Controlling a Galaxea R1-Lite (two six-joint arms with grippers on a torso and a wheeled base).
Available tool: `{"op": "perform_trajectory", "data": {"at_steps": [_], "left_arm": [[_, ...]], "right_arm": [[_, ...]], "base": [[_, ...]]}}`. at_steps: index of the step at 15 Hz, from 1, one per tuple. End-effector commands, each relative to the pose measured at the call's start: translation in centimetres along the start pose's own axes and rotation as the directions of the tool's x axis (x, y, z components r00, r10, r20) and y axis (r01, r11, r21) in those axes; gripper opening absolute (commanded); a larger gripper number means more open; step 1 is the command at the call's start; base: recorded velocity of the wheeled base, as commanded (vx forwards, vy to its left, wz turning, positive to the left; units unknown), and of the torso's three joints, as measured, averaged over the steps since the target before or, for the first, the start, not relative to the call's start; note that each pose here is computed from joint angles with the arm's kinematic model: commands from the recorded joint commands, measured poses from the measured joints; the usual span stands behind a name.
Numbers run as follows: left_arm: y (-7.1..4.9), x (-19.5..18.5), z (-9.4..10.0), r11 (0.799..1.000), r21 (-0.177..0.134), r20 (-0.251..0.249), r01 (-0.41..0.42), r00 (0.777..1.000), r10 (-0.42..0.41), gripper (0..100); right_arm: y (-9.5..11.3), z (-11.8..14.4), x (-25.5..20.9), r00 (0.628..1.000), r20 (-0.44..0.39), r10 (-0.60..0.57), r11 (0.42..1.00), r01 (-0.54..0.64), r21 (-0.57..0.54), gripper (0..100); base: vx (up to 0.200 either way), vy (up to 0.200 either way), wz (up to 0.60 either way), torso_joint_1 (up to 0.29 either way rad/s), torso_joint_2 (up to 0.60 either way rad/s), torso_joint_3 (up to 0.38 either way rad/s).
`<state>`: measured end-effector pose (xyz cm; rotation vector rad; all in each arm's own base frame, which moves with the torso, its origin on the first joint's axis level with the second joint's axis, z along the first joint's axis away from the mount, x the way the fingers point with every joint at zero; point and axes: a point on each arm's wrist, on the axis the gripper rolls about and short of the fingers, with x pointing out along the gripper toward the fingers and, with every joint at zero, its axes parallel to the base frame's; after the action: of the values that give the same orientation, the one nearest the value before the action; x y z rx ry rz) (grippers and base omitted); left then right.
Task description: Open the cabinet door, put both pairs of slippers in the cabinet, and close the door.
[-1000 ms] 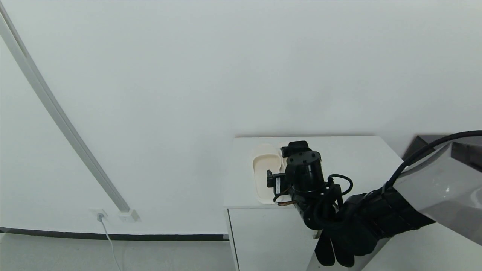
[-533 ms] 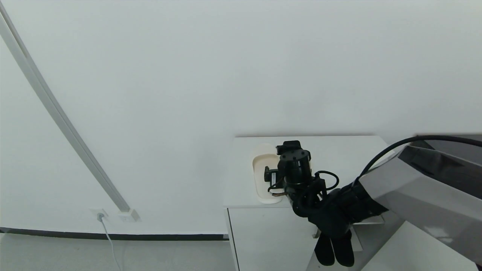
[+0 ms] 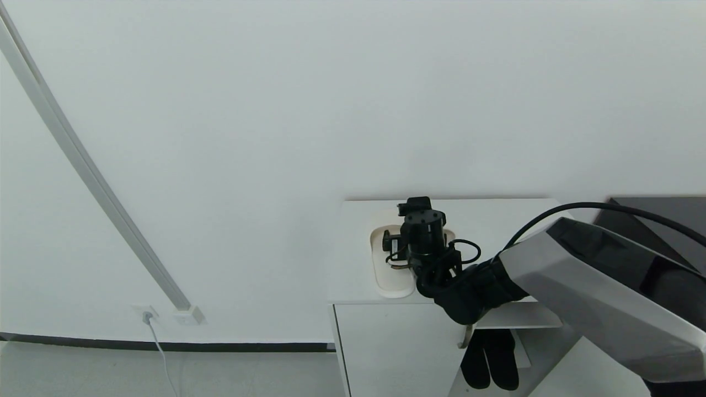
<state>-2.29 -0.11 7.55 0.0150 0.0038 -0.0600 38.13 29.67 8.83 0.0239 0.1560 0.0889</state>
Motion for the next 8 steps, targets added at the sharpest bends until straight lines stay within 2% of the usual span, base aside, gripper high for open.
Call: {"op": "perform_trajectory", "data": {"at_steps": [1, 2, 3, 8], "left_arm": [[0.0, 0.0, 0.0, 1.0, 0.0, 0.0, 0.0, 1.0, 0.0, 0], [0.0, 0.0, 0.0, 1.0, 0.0, 0.0, 0.0, 1.0, 0.0, 0], [0.0, 0.0, 0.0, 1.0, 0.0, 0.0, 0.0, 1.0, 0.0, 0], [0.0, 0.0, 0.0, 1.0, 0.0, 0.0, 0.0, 1.0, 0.0, 0]], "right_arm": [[-0.21, -0.48, 0.84, 1.0, 0.0, -0.009, 1.0, 0.009, 0.002, 100], [-0.33, -0.45, 0.92, 1.0, 0.001, -0.009, 1.0, 0.009, 0.003, 100], [-0.39, -0.42, 0.95, 1.0, 0.003, -0.01, 1.0, 0.01, 0.004, 0], [-0.42, -0.21, 0.73, 1.0, 0.008, -0.009, 1.0, 0.009, 0.009, 0]], "base": [[0.0, 0.0, 0.0, 0.0, 0.0, 0.0], [0.0, 0.0, 0.0, 0.0, 0.0, 0.0], [0.0, 0.0, 0.0, 0.0, 0.0, 0.0], [0.0, 0.0, 0.0, 0.0, 0.0, 0.0]]}}
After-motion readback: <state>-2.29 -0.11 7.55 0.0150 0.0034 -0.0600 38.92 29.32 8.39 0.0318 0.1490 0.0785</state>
